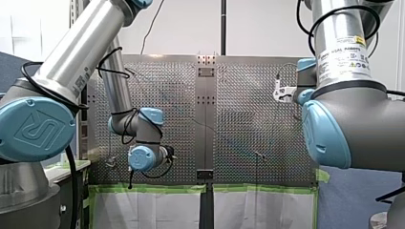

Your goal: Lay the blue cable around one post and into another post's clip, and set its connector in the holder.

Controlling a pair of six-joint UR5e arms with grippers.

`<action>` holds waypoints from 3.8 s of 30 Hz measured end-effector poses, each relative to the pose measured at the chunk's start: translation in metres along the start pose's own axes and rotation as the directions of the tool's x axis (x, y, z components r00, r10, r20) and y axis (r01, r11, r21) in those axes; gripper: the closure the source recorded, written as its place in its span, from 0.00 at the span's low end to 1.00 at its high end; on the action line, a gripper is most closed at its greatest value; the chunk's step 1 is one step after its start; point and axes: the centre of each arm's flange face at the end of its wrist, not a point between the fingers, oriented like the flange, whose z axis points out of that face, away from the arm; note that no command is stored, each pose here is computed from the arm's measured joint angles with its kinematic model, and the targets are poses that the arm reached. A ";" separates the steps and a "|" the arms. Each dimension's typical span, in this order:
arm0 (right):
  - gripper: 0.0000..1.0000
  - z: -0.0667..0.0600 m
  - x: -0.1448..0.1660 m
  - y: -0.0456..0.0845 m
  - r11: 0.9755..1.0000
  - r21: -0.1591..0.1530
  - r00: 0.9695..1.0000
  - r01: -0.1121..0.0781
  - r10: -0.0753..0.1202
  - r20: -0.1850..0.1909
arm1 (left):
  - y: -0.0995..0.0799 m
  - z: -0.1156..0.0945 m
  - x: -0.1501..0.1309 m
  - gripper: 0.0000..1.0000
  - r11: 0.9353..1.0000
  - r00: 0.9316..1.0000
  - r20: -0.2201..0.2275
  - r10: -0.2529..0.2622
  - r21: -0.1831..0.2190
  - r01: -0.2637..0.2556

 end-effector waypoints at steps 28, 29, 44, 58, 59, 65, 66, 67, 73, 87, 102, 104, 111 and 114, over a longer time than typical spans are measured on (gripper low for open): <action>1.00 -0.007 0.011 0.035 0.997 -0.072 1.000 -0.007 0.006 -0.013 | 0.000 0.000 0.000 0.00 1.000 1.000 -0.008 0.006 -0.001 -0.006; 1.00 -0.008 0.010 0.035 0.997 -0.074 1.000 -0.007 0.006 -0.012 | 0.000 0.000 0.000 0.00 1.000 1.000 -0.008 0.006 -0.001 -0.006; 1.00 -0.014 0.002 0.049 0.992 -0.127 0.999 -0.025 0.027 0.017 | 0.000 0.000 0.001 0.00 1.000 1.000 -0.012 0.009 -0.001 -0.009; 1.00 -0.005 -0.020 0.073 0.983 -0.175 0.994 -0.044 0.061 0.094 | -0.002 0.005 -0.001 0.00 0.999 0.999 -0.036 0.031 -0.011 -0.031; 1.00 -0.003 -0.023 0.074 0.984 -0.175 0.993 -0.043 0.062 0.102 | -0.002 0.006 -0.001 0.00 0.999 0.999 -0.038 0.032 -0.012 -0.033; 1.00 0.009 -0.027 0.074 0.989 -0.142 0.992 -0.048 0.063 0.107 | -0.002 0.008 -0.001 0.00 0.999 0.998 -0.044 0.036 -0.015 -0.036; 1.00 0.010 -0.026 0.074 0.990 -0.136 0.992 -0.049 0.063 0.105 | -0.003 0.008 -0.002 0.00 0.999 0.998 -0.045 0.036 -0.016 -0.037; 1.00 0.012 -0.025 0.074 0.990 -0.129 0.993 -0.050 0.064 0.104 | -0.003 0.008 -0.002 0.00 0.999 0.998 -0.045 0.036 -0.017 -0.037; 1.00 0.017 -0.020 0.073 0.993 -0.104 0.992 -0.054 0.065 0.108 | -0.004 0.010 -0.003 0.00 0.999 0.998 -0.046 0.037 -0.019 -0.038; 1.00 0.017 -0.018 0.078 0.995 -0.070 0.986 -0.066 0.076 0.150 | -0.004 0.009 -0.003 0.00 0.999 0.998 -0.050 0.040 -0.030 -0.041; 1.00 0.026 -0.004 0.077 0.996 0.048 0.986 -0.073 0.065 0.155 | -0.005 0.009 -0.003 0.00 0.999 0.997 -0.057 0.045 -0.028 -0.047; 1.00 0.027 -0.002 0.078 0.995 0.062 0.986 -0.075 0.064 0.156 | -0.005 0.009 -0.003 0.00 0.999 0.997 -0.057 0.046 -0.028 -0.047; 1.00 0.028 -0.001 0.080 0.993 0.082 0.985 -0.079 0.065 0.160 | -0.005 0.009 -0.003 0.00 0.998 0.997 -0.058 0.046 -0.028 -0.047; 1.00 0.027 -0.001 0.081 0.993 0.081 0.984 -0.083 0.068 0.166 | -0.006 0.010 -0.003 0.00 0.999 0.997 -0.056 0.045 -0.027 -0.047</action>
